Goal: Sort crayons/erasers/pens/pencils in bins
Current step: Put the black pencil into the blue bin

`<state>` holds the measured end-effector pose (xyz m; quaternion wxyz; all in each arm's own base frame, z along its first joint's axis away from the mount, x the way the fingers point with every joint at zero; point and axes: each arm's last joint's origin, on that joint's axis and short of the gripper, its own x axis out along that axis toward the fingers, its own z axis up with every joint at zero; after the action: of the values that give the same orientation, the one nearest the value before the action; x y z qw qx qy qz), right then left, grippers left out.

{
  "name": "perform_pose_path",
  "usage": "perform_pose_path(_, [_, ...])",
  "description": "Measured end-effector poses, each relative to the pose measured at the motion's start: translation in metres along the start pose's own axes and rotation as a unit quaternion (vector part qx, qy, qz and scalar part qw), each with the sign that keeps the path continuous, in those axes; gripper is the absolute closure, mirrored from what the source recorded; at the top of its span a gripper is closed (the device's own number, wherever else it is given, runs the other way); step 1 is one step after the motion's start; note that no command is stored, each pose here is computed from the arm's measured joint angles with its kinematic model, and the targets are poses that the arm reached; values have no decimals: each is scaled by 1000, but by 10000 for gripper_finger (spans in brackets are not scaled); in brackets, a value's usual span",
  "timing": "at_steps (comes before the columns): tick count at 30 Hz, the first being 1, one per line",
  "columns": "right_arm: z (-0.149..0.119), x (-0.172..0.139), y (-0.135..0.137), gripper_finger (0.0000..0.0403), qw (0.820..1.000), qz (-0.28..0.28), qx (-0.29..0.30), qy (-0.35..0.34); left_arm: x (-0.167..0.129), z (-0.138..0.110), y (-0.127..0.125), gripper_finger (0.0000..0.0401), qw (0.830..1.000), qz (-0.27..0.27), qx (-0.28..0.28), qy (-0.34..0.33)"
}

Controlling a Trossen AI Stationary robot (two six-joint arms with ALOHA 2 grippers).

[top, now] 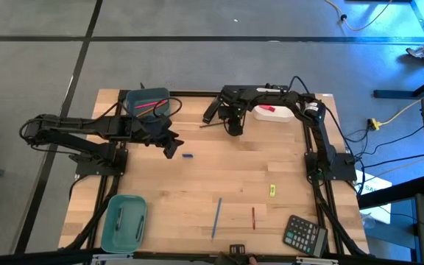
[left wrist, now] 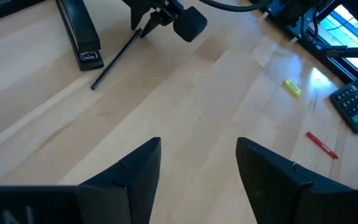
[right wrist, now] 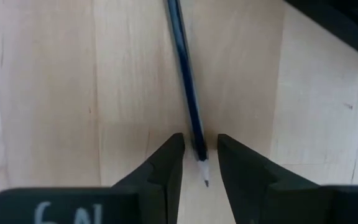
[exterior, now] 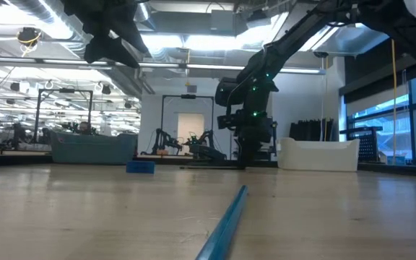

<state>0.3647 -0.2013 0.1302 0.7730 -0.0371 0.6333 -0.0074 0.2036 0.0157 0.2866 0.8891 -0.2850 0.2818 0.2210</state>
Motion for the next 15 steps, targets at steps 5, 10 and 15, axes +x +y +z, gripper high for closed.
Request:
perform_pose_path(5, [-1,1,1,305,1000,4,-2,4,0,0,0,199,1000,0,-2,0])
perform_pose_path(10, [-2,1,2,339,1000,14,9,4,0,0,0,199,1000,0,-3,0])
perform_pose_path(15, [-2,1,2,359,1000,17,9,4,0,0,0,199,1000,0,-4,0])
